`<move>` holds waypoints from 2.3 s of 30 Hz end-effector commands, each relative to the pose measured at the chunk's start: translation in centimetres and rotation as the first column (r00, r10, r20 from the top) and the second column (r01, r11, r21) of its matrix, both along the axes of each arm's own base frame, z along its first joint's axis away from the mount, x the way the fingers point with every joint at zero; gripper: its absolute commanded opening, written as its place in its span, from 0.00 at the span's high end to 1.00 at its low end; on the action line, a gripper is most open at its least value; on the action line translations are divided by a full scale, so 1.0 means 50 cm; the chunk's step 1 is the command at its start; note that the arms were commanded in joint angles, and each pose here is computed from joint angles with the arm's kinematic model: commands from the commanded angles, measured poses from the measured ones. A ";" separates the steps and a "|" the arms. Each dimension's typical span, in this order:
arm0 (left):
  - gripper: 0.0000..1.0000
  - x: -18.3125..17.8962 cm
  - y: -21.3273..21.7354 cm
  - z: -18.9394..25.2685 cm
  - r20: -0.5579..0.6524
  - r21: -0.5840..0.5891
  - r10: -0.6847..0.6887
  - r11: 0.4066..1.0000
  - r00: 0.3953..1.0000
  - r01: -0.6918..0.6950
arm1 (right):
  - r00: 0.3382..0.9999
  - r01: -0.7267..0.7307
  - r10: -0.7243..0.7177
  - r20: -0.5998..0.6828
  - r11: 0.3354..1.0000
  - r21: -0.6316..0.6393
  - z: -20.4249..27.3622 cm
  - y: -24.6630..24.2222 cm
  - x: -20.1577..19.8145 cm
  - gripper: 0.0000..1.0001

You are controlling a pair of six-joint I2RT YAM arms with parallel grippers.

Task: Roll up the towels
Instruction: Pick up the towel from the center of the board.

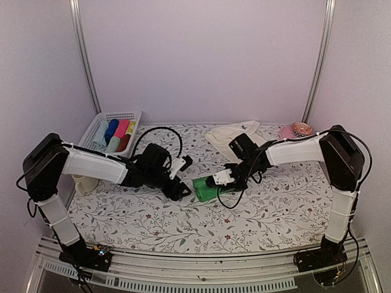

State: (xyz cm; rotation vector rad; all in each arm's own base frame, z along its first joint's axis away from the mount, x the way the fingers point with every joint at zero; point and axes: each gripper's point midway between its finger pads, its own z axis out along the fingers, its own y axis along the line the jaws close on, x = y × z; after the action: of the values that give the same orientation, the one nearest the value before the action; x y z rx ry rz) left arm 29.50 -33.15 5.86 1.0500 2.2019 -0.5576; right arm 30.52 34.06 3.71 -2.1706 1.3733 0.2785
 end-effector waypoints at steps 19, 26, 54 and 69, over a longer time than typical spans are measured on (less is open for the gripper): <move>0.03 0.019 -0.140 -0.009 -0.312 -0.326 -0.179 0.943 0.933 0.072 | 0.960 -0.276 0.265 -0.094 0.952 -0.134 -0.047 -0.104 -0.154 0.80; 0.03 0.003 -0.166 -0.064 -0.427 -0.319 -0.230 0.943 0.874 0.092 | 0.960 -0.279 0.273 -0.062 0.952 -0.125 -0.032 -0.101 -0.152 0.80; 0.16 -0.169 -0.234 -0.153 -0.614 -0.213 -0.350 0.937 0.707 0.278 | 0.982 -0.182 0.171 -0.083 0.972 -0.147 -0.050 -0.085 -0.116 0.79; 0.15 -0.222 -0.261 -0.135 -0.617 -0.243 -0.429 0.901 0.660 0.359 | 0.995 -0.083 0.072 -0.064 0.980 -0.182 -0.064 -0.075 -0.071 0.79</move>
State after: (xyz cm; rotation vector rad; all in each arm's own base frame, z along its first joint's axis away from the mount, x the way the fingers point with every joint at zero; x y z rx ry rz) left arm 25.50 -46.84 3.41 1.3204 2.2782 -1.3481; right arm 25.94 31.15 3.39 -2.3690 1.2770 0.3411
